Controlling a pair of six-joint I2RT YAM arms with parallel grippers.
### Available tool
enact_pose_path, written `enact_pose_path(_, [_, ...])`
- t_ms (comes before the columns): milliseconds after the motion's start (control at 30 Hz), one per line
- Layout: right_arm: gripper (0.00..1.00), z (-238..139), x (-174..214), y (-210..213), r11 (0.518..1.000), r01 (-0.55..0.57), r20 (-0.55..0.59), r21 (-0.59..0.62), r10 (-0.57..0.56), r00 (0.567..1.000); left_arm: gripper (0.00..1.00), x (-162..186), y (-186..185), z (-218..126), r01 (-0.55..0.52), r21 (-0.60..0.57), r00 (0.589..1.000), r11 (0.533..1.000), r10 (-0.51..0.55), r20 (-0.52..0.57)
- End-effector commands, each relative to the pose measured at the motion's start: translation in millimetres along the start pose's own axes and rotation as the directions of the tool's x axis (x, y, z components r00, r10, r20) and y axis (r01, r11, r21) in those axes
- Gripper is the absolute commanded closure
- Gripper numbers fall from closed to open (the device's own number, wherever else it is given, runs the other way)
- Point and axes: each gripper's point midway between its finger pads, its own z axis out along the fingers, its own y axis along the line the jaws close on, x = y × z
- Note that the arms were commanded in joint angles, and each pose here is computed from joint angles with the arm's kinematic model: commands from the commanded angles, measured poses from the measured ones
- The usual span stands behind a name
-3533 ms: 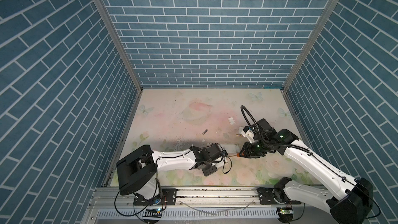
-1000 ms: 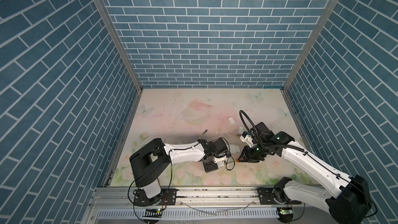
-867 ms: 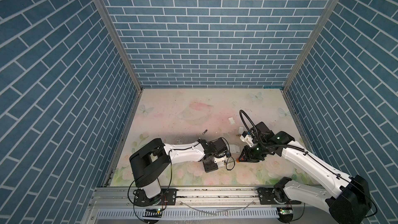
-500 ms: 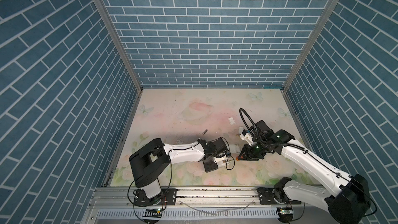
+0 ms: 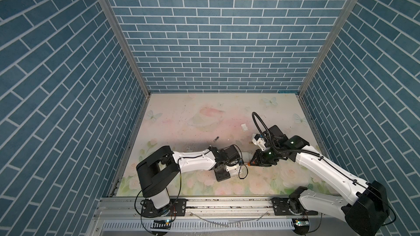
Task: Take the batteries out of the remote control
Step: 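Flick the second battery out of the compartment onto the table with the screwdriver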
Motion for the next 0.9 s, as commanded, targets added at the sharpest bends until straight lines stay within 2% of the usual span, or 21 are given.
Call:
enact_pose_path(0, [1.00, -8.6, -17.0, 34.4, 0.988, 0.079, 0.073, -0.136, -0.069, 0.995, 1.00, -24.8, 2.2, 6.8, -0.005, -0.010, 0.994, 1.000, 0.006, 0.106])
enact_pose_path(367, [1.00, -14.5, -19.9, 35.1, 0.990, 0.089, 0.081, -0.112, -0.080, 0.994, 1.00, -24.3, 1.5, 4.9, -0.002, -0.012, 0.994, 1.000, 0.003, 0.109])
enact_pose_path(667, [1.00, -56.1, -0.3, 35.7, 0.992, 0.112, 0.114, -0.058, -0.104, 0.988, 1.00, -26.0, -4.1, -0.9, -0.016, -0.016, 0.993, 1.000, 0.018, 0.115])
enact_pose_path(867, [1.00, -75.9, -0.7, 33.2, 0.993, 0.119, 0.159, -0.019, -0.115, 0.980, 0.99, -22.5, -8.7, 5.5, -0.017, -0.012, 0.996, 1.000, 0.018, 0.093])
